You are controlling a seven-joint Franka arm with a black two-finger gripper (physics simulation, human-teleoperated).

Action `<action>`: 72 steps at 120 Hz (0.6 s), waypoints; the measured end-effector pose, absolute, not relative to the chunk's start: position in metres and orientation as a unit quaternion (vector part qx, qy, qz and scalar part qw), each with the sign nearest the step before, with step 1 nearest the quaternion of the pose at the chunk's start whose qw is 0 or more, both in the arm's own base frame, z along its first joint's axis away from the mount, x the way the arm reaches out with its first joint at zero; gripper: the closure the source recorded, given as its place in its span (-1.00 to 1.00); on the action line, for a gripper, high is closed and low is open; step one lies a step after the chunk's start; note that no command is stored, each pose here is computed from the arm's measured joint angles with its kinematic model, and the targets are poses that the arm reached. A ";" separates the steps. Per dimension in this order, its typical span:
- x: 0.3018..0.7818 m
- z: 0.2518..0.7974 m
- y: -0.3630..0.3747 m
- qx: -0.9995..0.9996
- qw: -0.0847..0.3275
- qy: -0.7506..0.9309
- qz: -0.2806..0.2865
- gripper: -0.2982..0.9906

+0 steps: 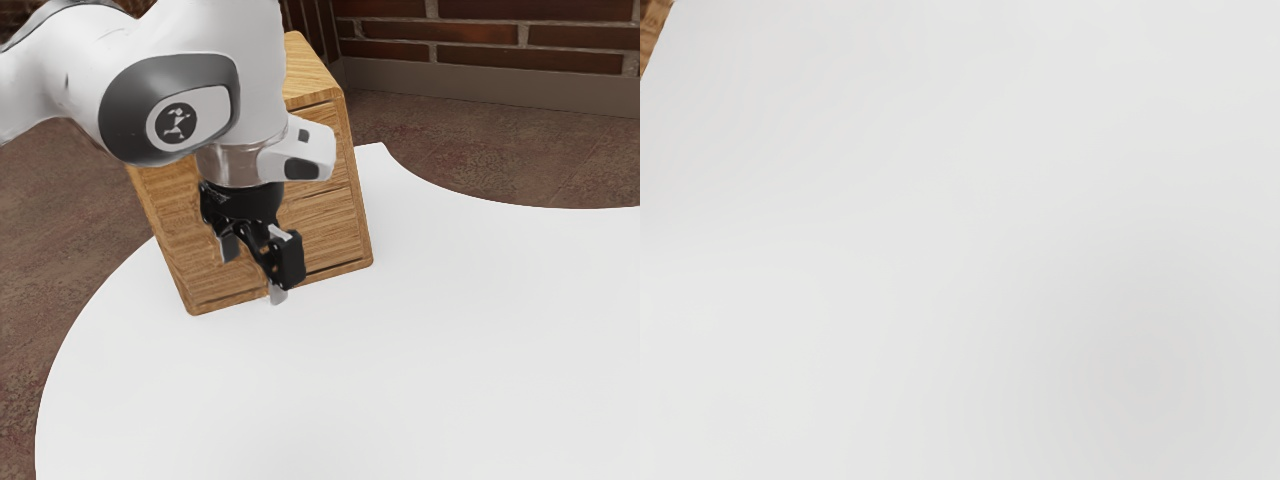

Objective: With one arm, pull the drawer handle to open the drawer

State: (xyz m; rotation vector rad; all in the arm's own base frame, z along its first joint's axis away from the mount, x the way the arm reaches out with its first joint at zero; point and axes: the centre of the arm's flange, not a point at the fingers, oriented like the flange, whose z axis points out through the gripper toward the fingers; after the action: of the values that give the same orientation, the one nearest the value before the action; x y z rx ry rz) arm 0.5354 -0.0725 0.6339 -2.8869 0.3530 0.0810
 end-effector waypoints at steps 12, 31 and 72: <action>0.560 0.606 -0.066 -0.975 0.116 0.189 0.007 -0.54; 0.570 0.653 -0.049 -0.948 0.144 0.271 -0.089 -0.54; 0.606 0.674 0.031 -0.913 0.213 0.333 -0.104 -0.54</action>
State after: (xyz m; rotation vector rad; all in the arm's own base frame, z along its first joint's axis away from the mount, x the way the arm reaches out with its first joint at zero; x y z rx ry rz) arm 0.6062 0.0306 0.6742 -2.5335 0.9232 -0.2900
